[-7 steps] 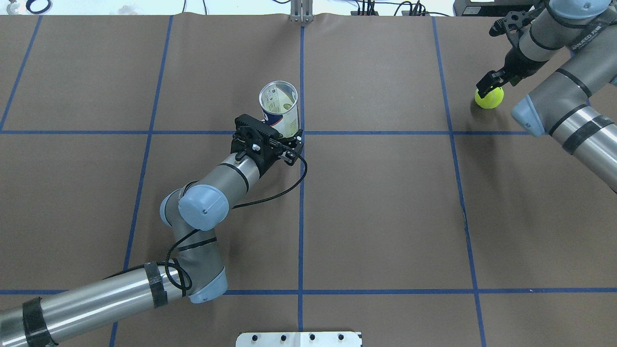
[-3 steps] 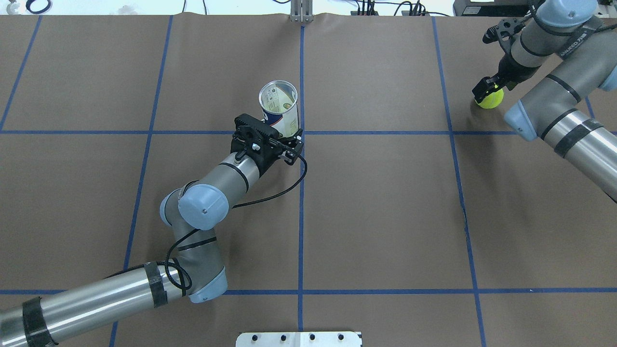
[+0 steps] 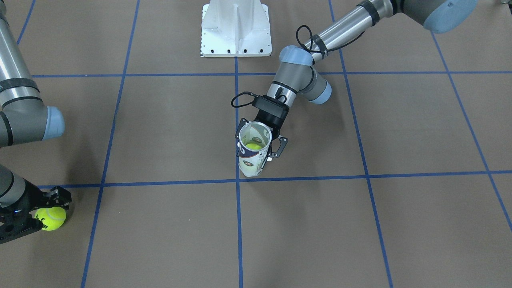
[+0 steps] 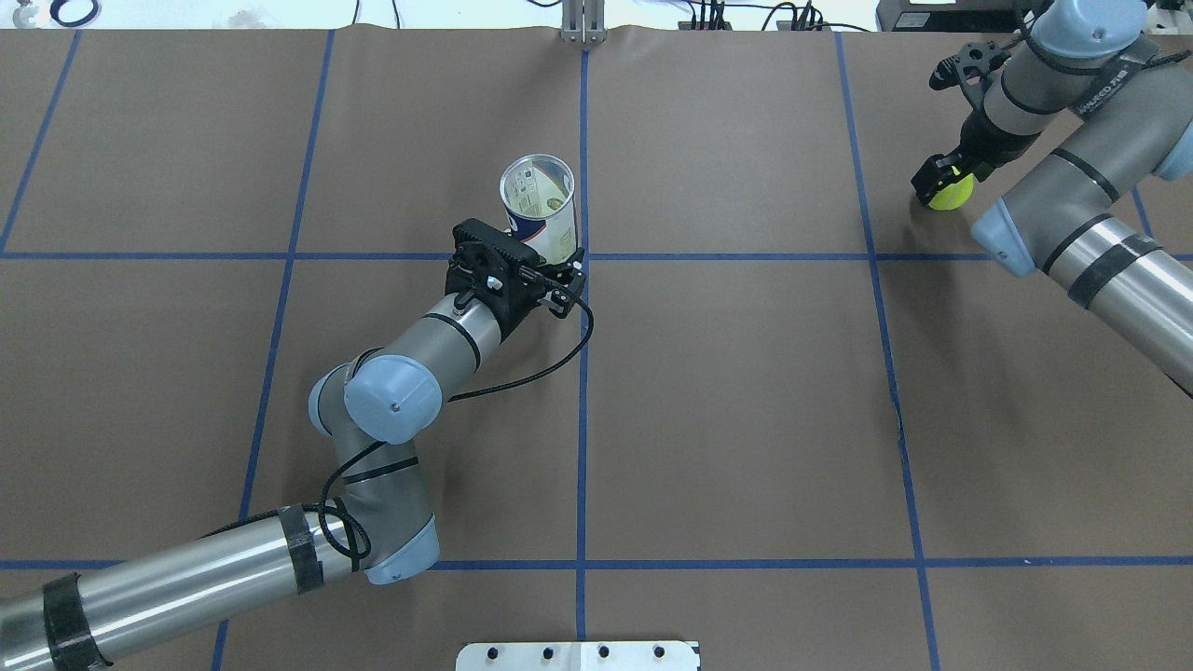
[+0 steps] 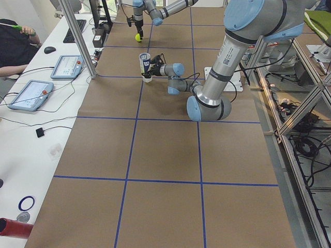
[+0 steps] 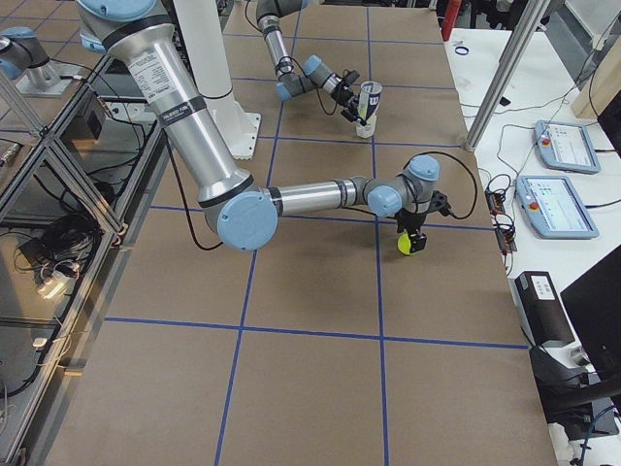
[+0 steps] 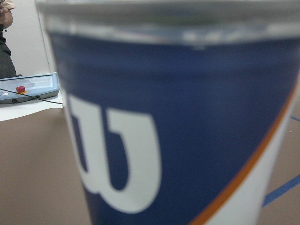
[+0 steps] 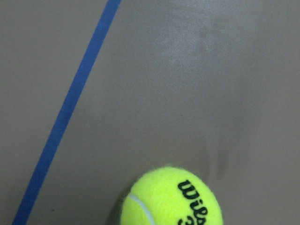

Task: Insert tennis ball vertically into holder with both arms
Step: 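Carry the second yellow ball with the right gripper toward the can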

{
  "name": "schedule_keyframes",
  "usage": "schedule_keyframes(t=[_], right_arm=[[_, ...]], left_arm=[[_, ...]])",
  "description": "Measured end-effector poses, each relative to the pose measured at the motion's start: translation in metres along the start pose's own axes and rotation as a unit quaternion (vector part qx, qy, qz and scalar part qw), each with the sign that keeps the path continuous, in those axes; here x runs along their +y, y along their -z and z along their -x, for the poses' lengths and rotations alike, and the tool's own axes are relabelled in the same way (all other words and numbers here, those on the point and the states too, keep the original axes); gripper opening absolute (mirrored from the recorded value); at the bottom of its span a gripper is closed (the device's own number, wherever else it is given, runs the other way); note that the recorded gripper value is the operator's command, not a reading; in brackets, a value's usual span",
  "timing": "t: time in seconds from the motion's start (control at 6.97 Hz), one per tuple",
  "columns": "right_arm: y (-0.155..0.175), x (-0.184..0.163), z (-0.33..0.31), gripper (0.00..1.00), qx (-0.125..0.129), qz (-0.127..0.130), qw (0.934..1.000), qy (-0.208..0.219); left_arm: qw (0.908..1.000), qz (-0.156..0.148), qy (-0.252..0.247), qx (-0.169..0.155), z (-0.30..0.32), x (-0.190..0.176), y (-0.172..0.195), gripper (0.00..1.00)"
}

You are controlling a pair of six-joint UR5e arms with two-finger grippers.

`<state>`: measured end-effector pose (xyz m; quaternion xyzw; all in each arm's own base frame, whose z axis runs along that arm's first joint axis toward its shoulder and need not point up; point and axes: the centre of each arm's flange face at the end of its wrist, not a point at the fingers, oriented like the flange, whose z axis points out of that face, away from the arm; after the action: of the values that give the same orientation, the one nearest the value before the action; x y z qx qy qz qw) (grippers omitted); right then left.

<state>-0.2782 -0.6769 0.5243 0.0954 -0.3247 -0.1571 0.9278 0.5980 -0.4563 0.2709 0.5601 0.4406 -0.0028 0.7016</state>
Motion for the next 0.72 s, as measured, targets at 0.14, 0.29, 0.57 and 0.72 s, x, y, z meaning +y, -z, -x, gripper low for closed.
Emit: schedule_keyframes(t=[0.14, 0.29, 0.57, 0.72], right_arm=[[0.009, -0.005, -0.003, 0.00, -0.004, -0.006, 1.0000, -0.003], [0.026, -0.015, -0.008, 0.00, -0.017, -0.014, 0.9997, -0.009], [0.090, -0.049, -0.004, 0.00, -0.078, -0.031, 0.9961, -0.027], [0.134, -0.070, 0.023, 0.00, -0.106, -0.031, 0.9925, -0.051]], left_arm=[[1.0000, 0.000, 0.000, 0.000, 0.000, 0.000, 0.000, 0.76], [1.0000, 0.000, 0.000, 0.000, 0.000, 0.000, 0.000, 0.76], [1.0000, 0.000, 0.000, 0.000, 0.001, 0.001, 0.000, 0.76], [1.0000, 0.000, 0.000, 0.000, 0.001, 0.001, 0.000, 0.76]])
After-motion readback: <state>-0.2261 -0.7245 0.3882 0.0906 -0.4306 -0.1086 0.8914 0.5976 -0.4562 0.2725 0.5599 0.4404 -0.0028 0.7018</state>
